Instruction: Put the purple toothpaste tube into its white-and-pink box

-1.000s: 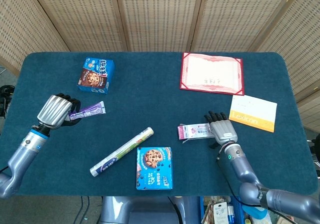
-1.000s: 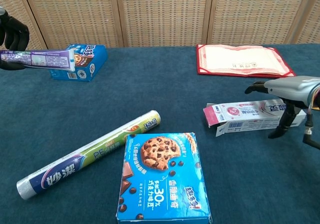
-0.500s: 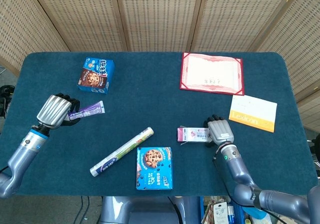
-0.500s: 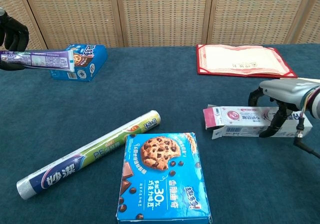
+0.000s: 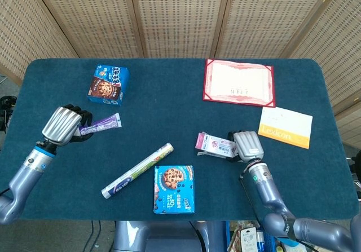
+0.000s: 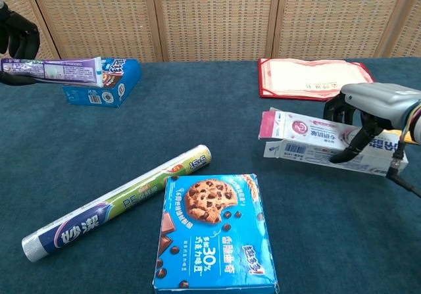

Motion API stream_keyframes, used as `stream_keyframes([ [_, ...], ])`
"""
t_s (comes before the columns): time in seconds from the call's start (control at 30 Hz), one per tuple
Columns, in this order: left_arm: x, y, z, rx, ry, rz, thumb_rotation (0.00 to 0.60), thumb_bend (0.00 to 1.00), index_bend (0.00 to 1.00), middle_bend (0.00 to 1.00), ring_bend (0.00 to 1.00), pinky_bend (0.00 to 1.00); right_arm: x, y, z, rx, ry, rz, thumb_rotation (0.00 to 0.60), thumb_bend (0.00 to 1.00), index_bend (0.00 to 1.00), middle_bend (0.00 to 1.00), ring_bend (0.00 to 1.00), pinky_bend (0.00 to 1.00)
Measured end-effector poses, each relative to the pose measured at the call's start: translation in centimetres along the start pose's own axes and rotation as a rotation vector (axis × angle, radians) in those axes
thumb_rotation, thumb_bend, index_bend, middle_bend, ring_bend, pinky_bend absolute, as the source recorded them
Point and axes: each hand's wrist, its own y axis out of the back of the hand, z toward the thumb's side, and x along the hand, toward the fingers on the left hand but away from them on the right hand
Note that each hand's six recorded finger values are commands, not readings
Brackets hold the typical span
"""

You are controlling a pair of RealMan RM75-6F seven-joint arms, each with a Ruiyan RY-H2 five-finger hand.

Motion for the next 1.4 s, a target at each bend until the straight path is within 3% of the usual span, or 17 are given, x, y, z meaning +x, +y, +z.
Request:
stream_keyframes([
  [0.4, 0.0, 1.0, 1.6, -0.029, -0.040, 0.014, 0.600, 0.35, 0.87, 0.65, 0.54, 0.52, 1.6, 3.2, 2.6, -0.224, 0.082, -0.025, 0.600, 0.08, 0.68, 0.58, 0.46, 0.53],
  [0.73, 0.2, 1.3, 2.4, -0.045, -0.057, 0.022, 0.600, 0.35, 0.87, 0.65, 0.54, 0.52, 2.3, 4.7, 3.0, -0.269, 0.129, -0.075, 0.600, 0.08, 0.70, 0.59, 0.46, 0.53],
  [1.17, 1.4, 3.1, 7.3, -0.314, -0.135, -0.058, 0.600, 0.35, 0.87, 0.65, 0.54, 0.52, 2.3, 4.3, 4.4, -0.284, 0.152, -0.065, 0.600, 0.08, 0.70, 0.58, 0.46, 0.53],
  [1.4, 2.1, 3.8, 8.1, -0.312, -0.136, -0.092, 0.600, 0.35, 0.87, 0.65, 0.54, 0.52, 2.1, 5.0, 5.3, -0.314, 0.156, -0.071, 0.600, 0.08, 0.70, 0.58, 0.46, 0.53],
])
